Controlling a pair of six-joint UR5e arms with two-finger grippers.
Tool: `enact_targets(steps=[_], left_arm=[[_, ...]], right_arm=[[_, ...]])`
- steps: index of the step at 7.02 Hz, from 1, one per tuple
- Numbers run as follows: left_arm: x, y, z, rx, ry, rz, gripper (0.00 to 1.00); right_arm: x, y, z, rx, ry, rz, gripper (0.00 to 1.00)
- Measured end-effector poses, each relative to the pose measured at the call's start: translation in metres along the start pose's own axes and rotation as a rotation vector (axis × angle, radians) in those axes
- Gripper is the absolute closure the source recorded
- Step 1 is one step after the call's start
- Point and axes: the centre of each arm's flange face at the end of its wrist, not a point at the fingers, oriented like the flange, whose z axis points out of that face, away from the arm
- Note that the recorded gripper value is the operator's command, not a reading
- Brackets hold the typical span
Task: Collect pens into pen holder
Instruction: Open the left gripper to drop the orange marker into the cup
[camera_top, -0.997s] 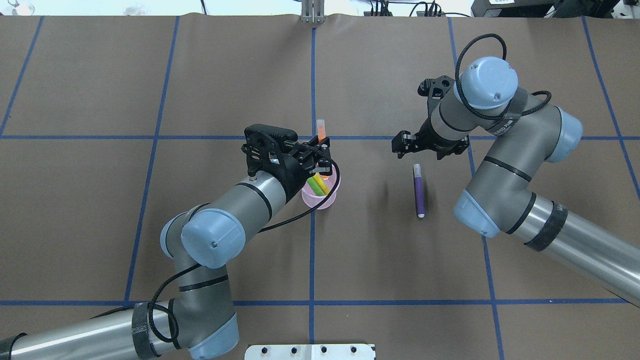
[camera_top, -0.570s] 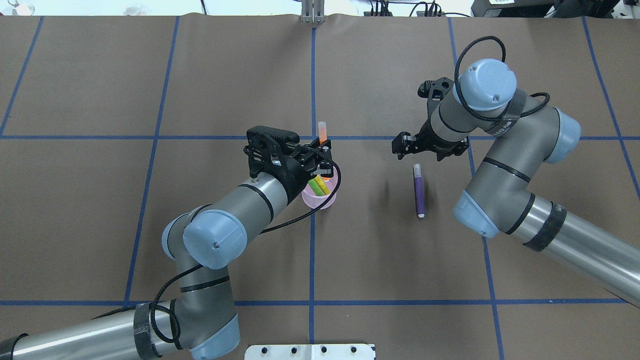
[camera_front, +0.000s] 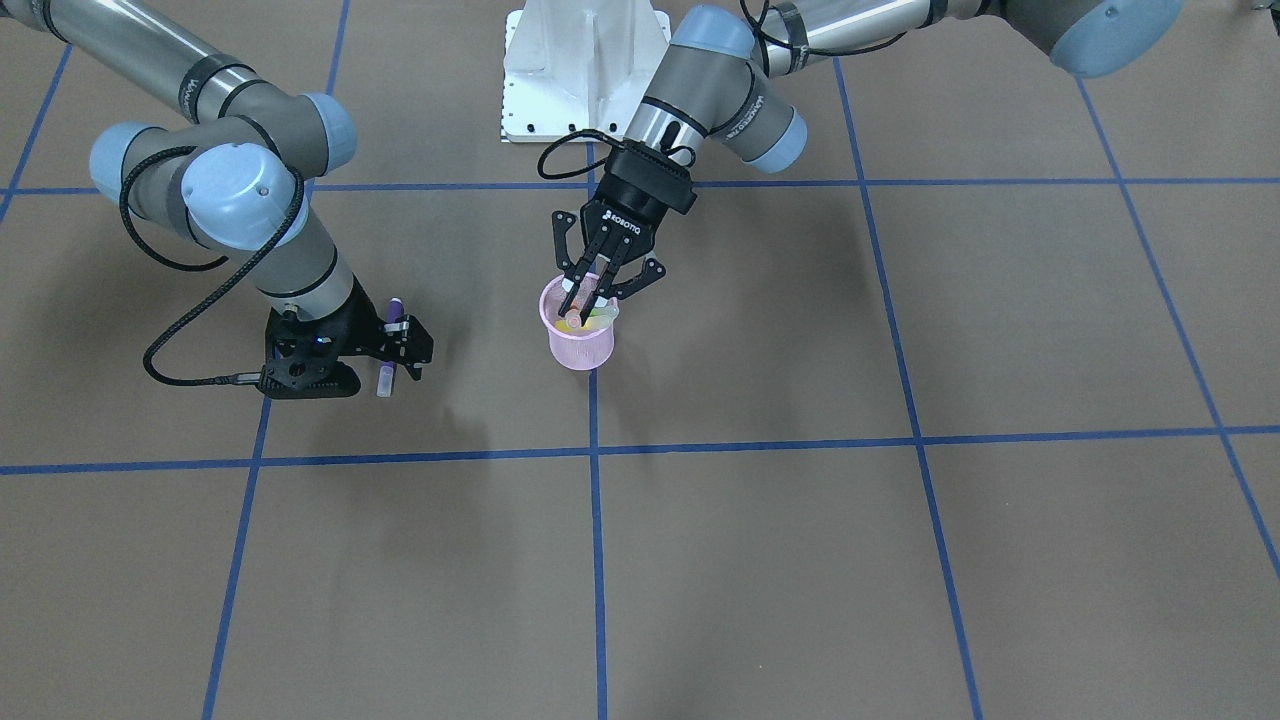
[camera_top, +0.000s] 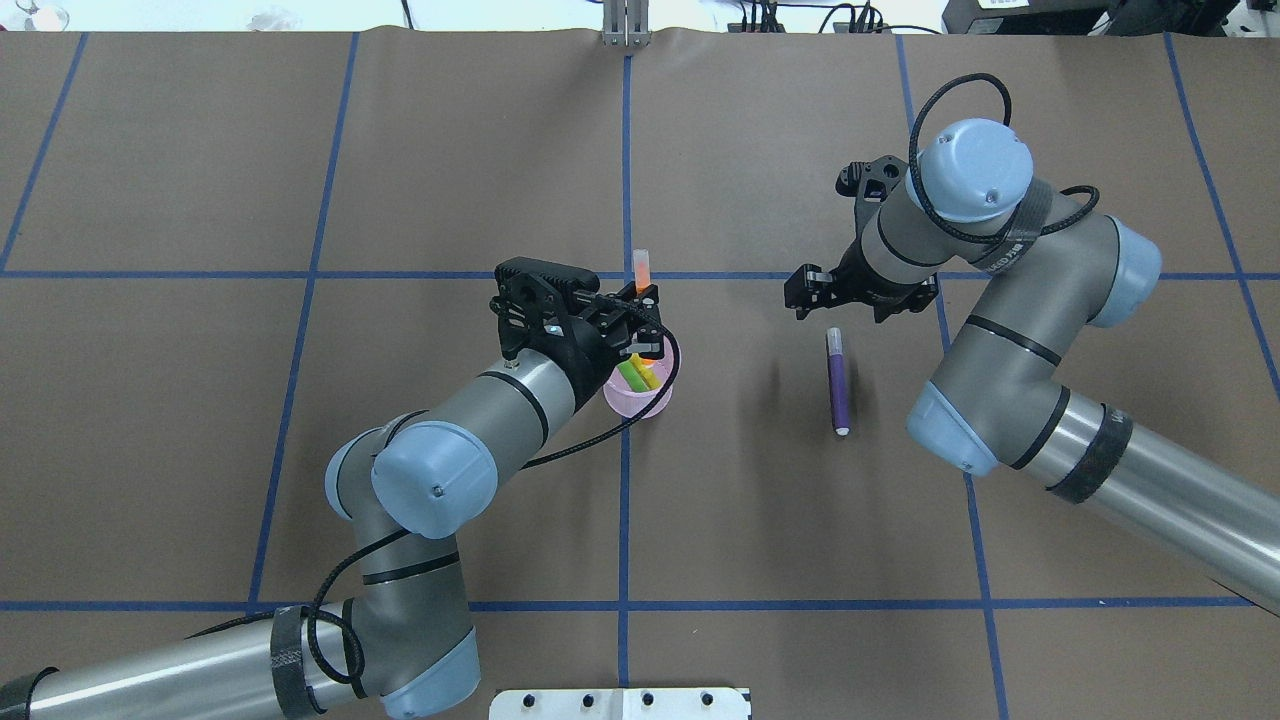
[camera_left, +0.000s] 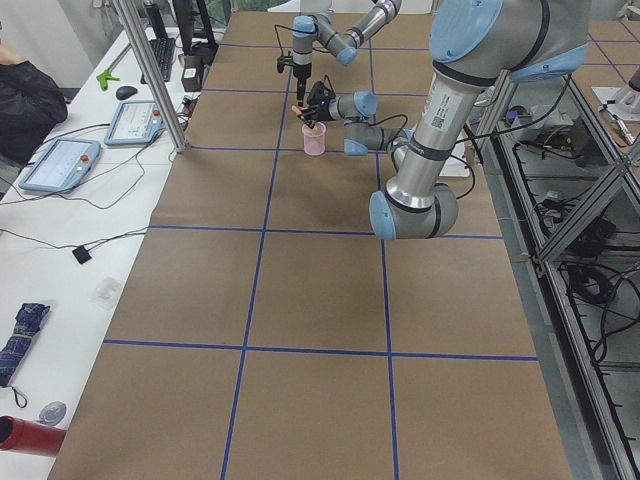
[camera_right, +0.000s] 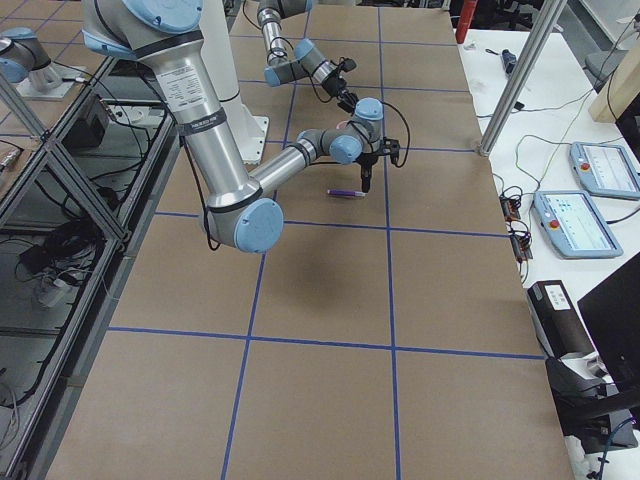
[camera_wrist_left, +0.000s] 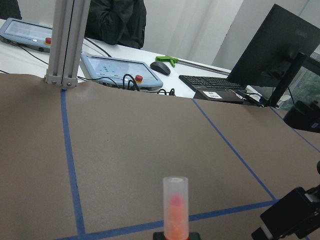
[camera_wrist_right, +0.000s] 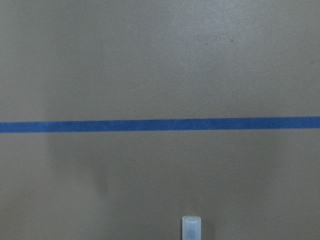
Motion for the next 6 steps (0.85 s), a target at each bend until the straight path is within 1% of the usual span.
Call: enact_targets(steps=[4, 6], left_arm=[[0.024, -0.027, -0.02, 0.028, 0.057, -0.035, 0.01], [0.021, -0.046, -0.022, 0.04, 0.062, -0.035, 0.01]], right_arm=[[0.0, 0.001, 0.003, -0.005, 0.003, -0.001, 0.01], [0.0, 0.005, 0.016, -0.022, 0.018, -0.001, 0.01]])
